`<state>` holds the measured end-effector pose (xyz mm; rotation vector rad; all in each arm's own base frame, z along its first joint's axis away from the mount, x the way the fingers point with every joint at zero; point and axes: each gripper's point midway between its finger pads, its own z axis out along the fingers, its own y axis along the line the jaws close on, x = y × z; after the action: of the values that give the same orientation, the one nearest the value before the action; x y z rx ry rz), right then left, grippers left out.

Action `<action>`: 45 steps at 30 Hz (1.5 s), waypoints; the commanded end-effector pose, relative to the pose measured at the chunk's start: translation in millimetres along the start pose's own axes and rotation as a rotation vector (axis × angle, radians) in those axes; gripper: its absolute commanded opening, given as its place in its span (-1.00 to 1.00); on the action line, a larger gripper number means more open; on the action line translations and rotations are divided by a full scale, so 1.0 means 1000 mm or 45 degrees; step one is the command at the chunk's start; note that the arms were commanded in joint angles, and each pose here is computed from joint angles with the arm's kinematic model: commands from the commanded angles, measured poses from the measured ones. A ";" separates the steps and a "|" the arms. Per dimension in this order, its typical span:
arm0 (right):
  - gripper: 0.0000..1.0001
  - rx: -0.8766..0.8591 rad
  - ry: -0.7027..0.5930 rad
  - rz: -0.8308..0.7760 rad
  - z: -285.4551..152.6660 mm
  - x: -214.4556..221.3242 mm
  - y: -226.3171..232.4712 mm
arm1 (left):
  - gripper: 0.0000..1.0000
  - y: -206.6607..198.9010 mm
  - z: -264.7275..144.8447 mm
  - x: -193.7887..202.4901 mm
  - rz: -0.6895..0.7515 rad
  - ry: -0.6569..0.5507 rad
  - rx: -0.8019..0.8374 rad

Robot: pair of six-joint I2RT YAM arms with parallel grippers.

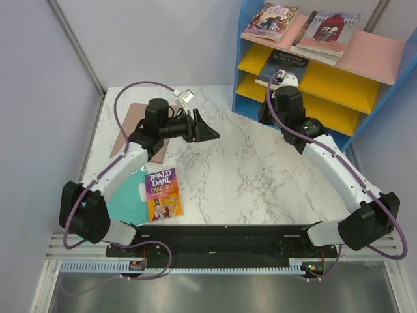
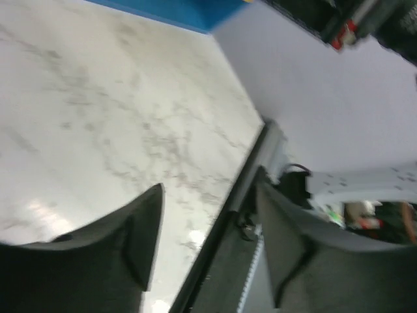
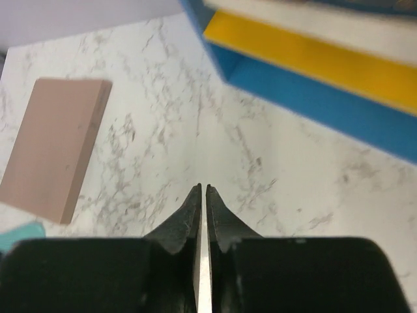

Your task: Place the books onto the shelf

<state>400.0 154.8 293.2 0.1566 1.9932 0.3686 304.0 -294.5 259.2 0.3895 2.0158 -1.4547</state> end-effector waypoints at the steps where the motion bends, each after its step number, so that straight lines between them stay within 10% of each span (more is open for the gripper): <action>1: -0.61 -0.173 0.140 -0.022 -0.007 0.056 0.046 | 0.57 0.076 -0.058 0.037 -0.022 0.132 -0.674; 5: -0.08 -0.318 0.211 -0.008 -0.017 0.097 0.080 | 0.73 0.102 -0.096 0.045 -0.113 0.065 -0.961; 13: 0.35 -0.657 0.510 0.092 -0.035 0.208 0.140 | 0.80 0.153 -0.145 0.102 -0.470 -0.021 -1.181; 26: 0.38 -1.026 0.797 0.288 -0.041 0.331 0.231 | 0.82 0.194 -0.215 0.143 -0.718 -0.319 -1.471; 45: 0.21 -1.110 0.898 0.506 -0.019 0.373 0.273 | 0.73 0.216 -0.187 0.200 -0.906 -0.126 -1.333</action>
<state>206.7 482.0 41.5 -0.1278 2.3775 1.5590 226.5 -39.6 24.5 -0.8954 2.5314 -0.3195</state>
